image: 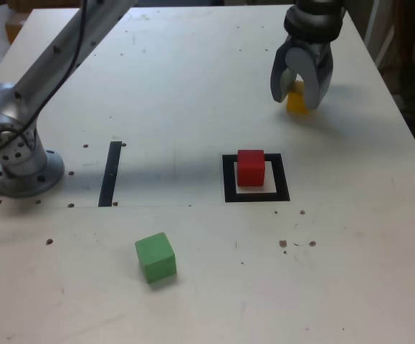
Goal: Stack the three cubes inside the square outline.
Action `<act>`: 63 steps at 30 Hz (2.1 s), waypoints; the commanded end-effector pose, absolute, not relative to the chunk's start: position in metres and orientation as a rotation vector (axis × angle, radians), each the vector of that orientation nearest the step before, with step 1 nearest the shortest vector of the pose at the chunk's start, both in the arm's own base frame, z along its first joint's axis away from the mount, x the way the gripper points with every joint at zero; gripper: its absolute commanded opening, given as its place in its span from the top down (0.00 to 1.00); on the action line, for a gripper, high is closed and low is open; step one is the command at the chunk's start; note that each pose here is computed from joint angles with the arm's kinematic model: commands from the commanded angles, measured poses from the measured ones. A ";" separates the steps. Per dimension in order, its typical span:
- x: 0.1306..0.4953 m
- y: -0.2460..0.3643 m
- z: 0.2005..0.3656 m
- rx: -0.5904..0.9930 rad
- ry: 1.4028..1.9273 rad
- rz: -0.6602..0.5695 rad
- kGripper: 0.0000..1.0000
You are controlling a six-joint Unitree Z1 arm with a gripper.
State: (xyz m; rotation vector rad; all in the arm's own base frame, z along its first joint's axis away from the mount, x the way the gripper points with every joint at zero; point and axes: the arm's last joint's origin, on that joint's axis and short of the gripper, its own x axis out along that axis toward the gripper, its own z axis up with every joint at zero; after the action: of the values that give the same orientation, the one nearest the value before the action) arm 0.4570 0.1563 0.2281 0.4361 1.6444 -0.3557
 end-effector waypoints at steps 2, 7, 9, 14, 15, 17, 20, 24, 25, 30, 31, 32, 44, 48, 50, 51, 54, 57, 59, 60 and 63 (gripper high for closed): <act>0.456 0.158 0.229 0.429 1.638 -0.357 0.65; 0.456 0.158 0.229 0.423 1.635 -0.361 0.69; 0.456 0.158 0.229 0.423 1.634 -0.361 0.70; 0.454 0.158 0.234 0.428 1.631 -0.345 0.72; 0.453 0.157 0.237 0.431 1.629 -0.337 0.72; 0.451 0.155 0.244 0.438 1.622 -0.318 0.72; 0.447 0.149 0.260 0.448 1.606 -0.290 0.72; 0.437 0.137 0.286 0.452 1.575 -0.269 0.72; 0.434 0.133 0.291 0.452 1.568 -0.267 0.72; 0.422 0.104 0.314 0.454 1.550 -0.266 0.72; 0.418 0.098 0.317 0.453 1.552 -0.268 0.72; 0.415 0.092 0.319 0.451 1.555 -0.271 0.72; 0.349 0.014 0.338 0.389 1.631 -0.196 0.72; 0.339 -0.010 0.336 0.355 1.645 -0.148 0.72; 0.335 -0.019 0.336 0.332 1.646 -0.120 0.72; 0.333 -0.023 0.336 0.320 1.646 -0.106 0.72; 0.330 -0.032 0.335 0.281 1.641 -0.074 0.72; 0.330 -0.036 0.334 0.245 1.640 -0.055 0.72; 0.332 -0.036 0.332 0.223 1.640 -0.051 0.72; 0.334 -0.036 0.331 0.211 1.639 -0.051 0.72; 0.338 -0.036 0.328 0.192 1.630 -0.061 0.72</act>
State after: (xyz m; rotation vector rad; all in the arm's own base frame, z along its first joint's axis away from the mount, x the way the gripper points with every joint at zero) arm 0.3347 -0.0369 0.3312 0.1992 1.6282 -0.0584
